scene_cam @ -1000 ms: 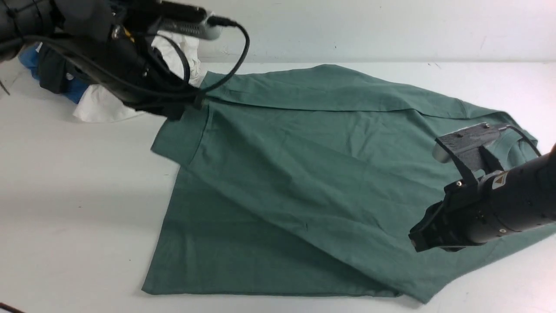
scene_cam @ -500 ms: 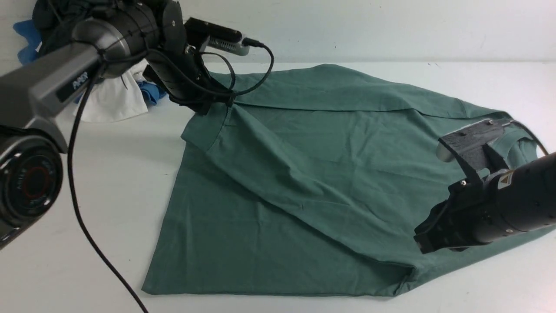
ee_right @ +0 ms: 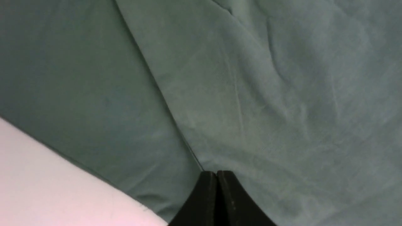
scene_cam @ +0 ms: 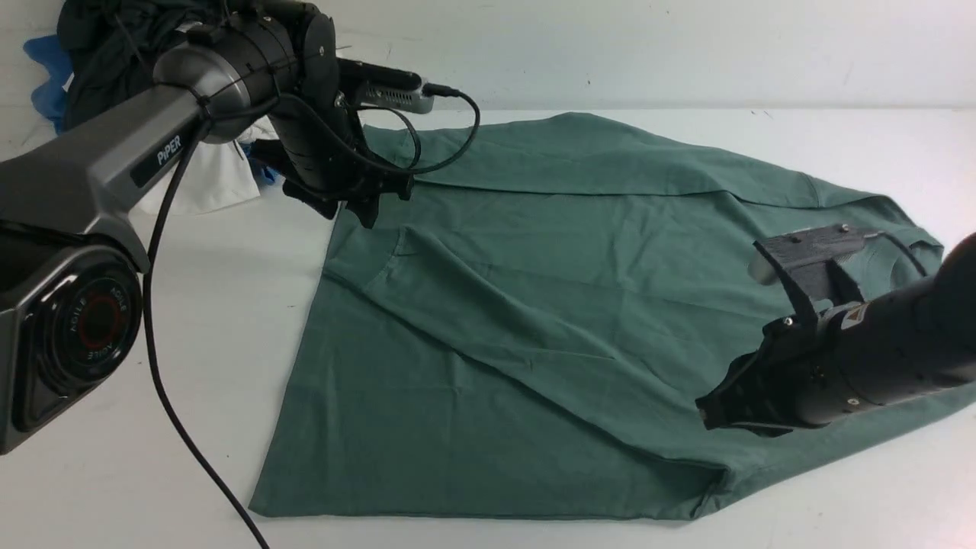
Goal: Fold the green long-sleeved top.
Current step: Use the left arm to clamp the cuff farthest from it, then use the left arm to drag and drop the cuff onto the cuff closest to the left arm, then use both arms simultaneously to clamp the lower edge of the clothing fabric
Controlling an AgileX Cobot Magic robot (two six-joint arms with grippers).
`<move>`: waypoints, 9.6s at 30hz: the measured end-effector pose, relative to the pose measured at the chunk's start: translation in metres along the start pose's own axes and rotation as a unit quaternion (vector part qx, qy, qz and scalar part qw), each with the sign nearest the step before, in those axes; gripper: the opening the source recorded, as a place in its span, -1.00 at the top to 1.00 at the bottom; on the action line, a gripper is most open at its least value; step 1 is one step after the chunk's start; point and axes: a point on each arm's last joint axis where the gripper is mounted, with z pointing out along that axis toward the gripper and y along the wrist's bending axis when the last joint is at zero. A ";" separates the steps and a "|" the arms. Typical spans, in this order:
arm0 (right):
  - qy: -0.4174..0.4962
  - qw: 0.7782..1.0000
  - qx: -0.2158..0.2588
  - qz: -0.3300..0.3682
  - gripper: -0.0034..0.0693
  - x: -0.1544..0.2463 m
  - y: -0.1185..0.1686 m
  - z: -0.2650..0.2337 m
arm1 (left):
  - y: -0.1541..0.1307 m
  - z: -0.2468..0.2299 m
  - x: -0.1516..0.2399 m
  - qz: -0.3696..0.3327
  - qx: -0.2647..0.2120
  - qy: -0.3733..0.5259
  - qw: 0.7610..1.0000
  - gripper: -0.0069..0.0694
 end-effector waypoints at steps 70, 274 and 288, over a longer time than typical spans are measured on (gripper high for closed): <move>0.137 0.986 -0.094 0.020 0.93 0.023 0.002 0.060 | 0.098 0.076 -0.024 -0.128 0.035 -0.196 0.972 -0.29; -0.078 0.981 0.175 0.019 0.87 -0.176 -0.220 0.119 | -0.047 0.008 0.129 0.087 0.064 0.202 0.973 0.16; -0.103 0.976 0.193 0.014 0.88 -0.192 -0.231 0.096 | -0.043 0.010 0.129 0.076 0.039 0.214 0.973 0.28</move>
